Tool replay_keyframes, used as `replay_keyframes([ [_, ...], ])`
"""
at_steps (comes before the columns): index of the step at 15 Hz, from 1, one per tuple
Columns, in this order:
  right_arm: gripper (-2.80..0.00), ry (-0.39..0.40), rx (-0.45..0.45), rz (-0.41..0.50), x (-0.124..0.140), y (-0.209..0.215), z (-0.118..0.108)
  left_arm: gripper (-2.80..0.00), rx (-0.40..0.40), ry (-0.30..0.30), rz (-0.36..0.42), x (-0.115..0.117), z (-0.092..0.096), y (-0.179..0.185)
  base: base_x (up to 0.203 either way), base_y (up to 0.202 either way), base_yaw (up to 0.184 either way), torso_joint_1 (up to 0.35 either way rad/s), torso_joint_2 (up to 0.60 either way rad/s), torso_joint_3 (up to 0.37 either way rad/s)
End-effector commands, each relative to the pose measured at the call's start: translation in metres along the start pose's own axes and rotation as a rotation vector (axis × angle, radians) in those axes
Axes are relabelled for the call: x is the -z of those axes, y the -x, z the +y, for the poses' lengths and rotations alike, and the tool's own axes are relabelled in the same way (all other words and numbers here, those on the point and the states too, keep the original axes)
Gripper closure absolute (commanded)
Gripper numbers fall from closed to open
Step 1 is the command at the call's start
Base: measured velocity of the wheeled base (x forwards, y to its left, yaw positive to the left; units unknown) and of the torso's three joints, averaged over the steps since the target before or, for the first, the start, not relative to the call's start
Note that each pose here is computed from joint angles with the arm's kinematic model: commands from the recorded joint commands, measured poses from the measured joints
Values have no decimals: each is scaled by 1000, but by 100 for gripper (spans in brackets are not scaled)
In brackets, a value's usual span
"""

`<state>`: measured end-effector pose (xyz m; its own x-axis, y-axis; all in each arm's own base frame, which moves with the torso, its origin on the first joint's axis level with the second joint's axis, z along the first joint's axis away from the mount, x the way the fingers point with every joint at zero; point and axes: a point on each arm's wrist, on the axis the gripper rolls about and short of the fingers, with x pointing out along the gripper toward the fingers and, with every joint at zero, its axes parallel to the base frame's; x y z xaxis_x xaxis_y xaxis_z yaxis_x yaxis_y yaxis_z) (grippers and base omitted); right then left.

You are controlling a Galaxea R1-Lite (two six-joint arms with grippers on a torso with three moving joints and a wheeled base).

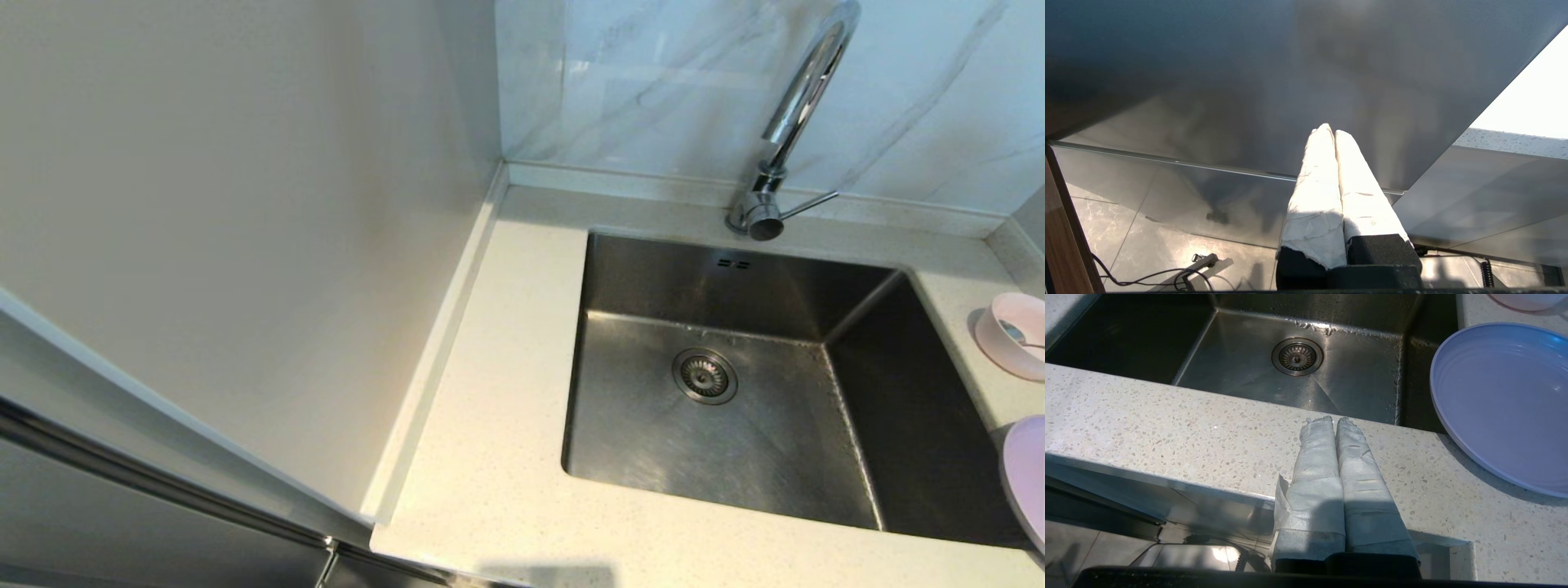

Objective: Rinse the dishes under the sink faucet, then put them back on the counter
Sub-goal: Turn on the faucet

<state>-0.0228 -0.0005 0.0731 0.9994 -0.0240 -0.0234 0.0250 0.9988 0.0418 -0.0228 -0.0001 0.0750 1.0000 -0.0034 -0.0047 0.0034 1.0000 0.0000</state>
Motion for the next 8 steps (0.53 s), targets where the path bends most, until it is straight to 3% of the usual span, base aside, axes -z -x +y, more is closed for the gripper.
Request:
replay_keyframes([
  [1,0,0,1,9,2,-1,0,0,0,0,0,0,0,0,0,0,0,0,0,0],
  [8,0,-13,2,9,2,-1,0,0,1,0,0,0,0,0,0,0,0,0,0,0],
])
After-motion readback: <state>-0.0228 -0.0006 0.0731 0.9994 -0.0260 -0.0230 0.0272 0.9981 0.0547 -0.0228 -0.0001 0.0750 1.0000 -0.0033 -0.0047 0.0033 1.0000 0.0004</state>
